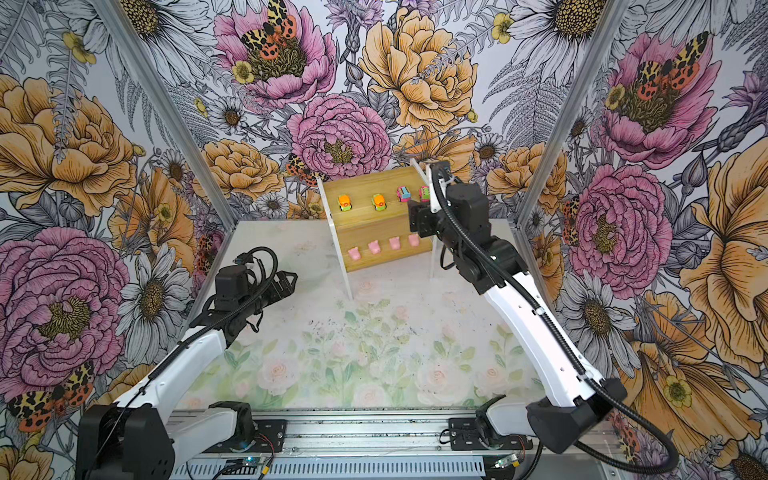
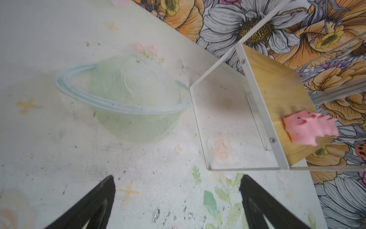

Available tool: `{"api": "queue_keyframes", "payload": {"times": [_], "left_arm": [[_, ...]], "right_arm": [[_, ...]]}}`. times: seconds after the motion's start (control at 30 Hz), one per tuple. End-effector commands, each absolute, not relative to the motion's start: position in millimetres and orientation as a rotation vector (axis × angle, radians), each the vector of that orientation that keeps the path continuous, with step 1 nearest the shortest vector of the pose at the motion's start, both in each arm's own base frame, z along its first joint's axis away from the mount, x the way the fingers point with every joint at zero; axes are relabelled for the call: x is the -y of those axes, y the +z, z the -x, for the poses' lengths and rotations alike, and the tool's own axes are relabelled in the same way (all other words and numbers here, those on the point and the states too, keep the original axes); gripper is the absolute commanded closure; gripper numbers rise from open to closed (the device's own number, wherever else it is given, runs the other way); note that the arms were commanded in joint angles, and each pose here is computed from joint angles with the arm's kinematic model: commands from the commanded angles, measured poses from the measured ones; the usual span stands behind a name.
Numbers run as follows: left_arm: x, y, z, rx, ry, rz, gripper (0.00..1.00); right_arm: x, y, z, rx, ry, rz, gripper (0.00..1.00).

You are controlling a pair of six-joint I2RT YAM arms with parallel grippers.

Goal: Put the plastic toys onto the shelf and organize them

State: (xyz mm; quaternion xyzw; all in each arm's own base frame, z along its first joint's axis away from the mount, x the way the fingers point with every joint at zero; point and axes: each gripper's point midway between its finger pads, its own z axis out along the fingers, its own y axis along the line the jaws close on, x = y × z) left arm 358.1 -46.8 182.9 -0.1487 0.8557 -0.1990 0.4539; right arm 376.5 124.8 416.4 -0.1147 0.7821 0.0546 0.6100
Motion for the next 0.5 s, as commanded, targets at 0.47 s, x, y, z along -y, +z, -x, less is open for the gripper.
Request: {"api": "queue_keyframes", "payload": {"times": [0.47], "left_arm": [[-36, 168, -408, -1.810, -0.060, 0.180, 0.01]], "right_arm": [[33, 169, -365, -1.753, -0.007, -0.066, 0.18]]}}
